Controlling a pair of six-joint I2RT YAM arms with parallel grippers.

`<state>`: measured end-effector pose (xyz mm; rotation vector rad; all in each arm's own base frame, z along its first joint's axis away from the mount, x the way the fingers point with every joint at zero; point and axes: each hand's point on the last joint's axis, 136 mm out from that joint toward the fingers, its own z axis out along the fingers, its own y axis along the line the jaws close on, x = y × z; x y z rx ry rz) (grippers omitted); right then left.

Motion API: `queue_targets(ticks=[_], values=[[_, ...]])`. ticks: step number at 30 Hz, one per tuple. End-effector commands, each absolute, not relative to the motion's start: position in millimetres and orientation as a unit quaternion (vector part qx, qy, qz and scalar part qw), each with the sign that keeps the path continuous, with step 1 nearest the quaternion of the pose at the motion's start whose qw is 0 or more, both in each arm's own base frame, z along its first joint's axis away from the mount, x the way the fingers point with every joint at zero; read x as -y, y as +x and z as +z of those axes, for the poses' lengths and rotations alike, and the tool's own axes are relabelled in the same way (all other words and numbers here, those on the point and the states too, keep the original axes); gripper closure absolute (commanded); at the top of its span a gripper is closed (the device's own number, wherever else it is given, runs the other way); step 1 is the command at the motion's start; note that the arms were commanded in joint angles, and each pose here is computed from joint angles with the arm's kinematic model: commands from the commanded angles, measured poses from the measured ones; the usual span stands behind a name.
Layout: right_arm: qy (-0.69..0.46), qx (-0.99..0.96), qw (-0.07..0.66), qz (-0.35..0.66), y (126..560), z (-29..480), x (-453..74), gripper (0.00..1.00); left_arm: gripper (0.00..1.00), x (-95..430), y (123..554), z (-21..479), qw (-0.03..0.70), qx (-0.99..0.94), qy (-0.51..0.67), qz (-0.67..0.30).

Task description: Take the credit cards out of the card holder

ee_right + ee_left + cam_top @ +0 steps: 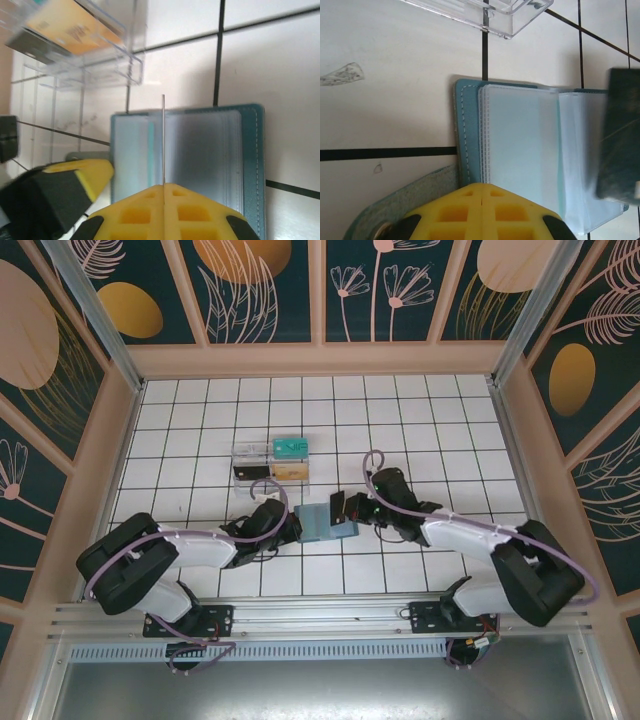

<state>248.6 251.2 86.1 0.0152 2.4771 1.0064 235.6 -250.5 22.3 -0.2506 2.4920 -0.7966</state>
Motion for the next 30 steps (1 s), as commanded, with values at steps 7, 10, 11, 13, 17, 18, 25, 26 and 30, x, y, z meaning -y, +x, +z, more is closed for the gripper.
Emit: queue_targets(ticks=[7,10,11,13,17,18,25,26,30], values=[[-0.143,-0.872,0.323,0.340,258.3,149.5,-258.7,1.00,0.63,238.3,251.6,107.7,0.348,-0.875,-0.101,-0.322],[-0.211,-0.857,0.355,0.309,266.6,161.9,-274.5,1.00,0.34,215.2,250.7,130.2,0.387,-0.860,-0.121,-0.311],[-0.237,-0.849,0.370,0.294,269.9,165.4,-281.2,1.00,0.26,206.5,249.4,136.1,0.399,-0.855,-0.128,-0.306],[-0.291,-0.829,0.397,0.265,273.9,171.2,-295.9,1.00,0.09,189.0,245.6,147.3,0.420,-0.845,-0.144,-0.299],[-0.391,-0.780,0.437,0.217,283.2,184.0,-330.3,1.00,0.01,158.3,233.6,167.0,0.455,-0.821,-0.167,-0.302],[-0.412,-0.769,0.442,0.210,286.2,186.8,-339.2,1.00,0.01,150.6,230.4,170.1,0.463,-0.815,-0.174,-0.303],[-0.567,-0.671,0.456,0.139,296.3,189.7,-395.0,1.00,0.01,112.4,212.5,187.8,0.495,-0.790,-0.200,-0.300],[-0.593,-0.654,0.452,0.129,292.9,186.0,-403.9,1.00,0.01,107.8,210.1,188.9,0.497,-0.790,-0.203,-0.297],[-0.659,-0.610,0.430,0.095,291.3,176.0,-434.0,1.00,0.01,92.4,202.0,193.3,0.503,-0.784,-0.216,-0.294]])
